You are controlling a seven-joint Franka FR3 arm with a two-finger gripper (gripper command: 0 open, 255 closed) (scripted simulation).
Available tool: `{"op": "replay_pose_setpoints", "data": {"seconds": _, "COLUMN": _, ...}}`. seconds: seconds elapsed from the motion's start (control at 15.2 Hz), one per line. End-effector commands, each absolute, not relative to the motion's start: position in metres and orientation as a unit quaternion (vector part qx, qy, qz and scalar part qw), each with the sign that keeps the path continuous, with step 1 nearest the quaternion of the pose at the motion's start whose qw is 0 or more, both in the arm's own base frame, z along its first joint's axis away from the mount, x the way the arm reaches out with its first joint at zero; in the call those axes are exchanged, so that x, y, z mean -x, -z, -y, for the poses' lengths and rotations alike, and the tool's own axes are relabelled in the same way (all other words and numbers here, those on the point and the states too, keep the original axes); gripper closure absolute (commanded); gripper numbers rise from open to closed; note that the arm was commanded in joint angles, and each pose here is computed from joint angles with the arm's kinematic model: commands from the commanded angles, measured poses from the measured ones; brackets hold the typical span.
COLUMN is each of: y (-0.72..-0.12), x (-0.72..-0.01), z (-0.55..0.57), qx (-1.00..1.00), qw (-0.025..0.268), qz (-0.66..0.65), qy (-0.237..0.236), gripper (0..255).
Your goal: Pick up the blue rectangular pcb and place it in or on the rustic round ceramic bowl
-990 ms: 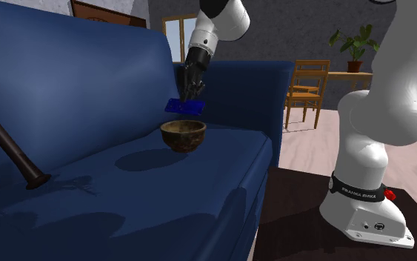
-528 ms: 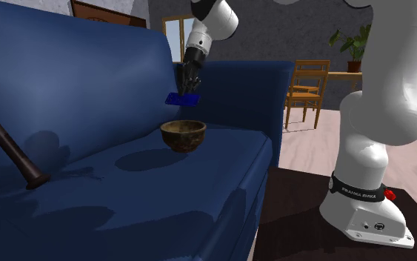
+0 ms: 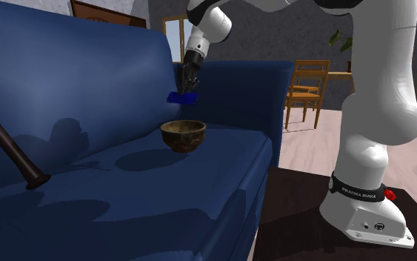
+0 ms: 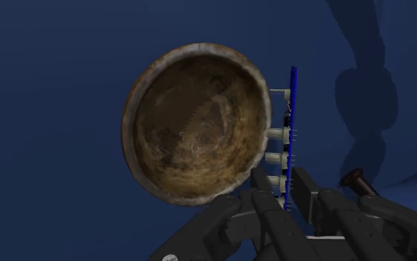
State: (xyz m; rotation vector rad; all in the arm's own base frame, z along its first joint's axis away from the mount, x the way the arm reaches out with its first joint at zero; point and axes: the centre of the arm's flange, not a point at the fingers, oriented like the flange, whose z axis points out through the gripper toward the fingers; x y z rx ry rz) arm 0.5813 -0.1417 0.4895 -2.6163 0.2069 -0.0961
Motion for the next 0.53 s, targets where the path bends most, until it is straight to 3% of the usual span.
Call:
{"op": "replay_pose_setpoints", "data": {"seconds": 0.0, "y": -0.480, "x": -0.582, "z": 0.142, "qx": 0.963, "qw": 0.255, "qz": -0.076, "qy": 0.035, "gripper": 255}}
{"op": "replay_pose_setpoints", "data": {"seconds": 0.46, "y": -0.443, "x": -0.582, "z": 0.142, "qx": 0.963, "qw": 0.255, "qz": -0.076, "qy": 0.035, "gripper": 255}}
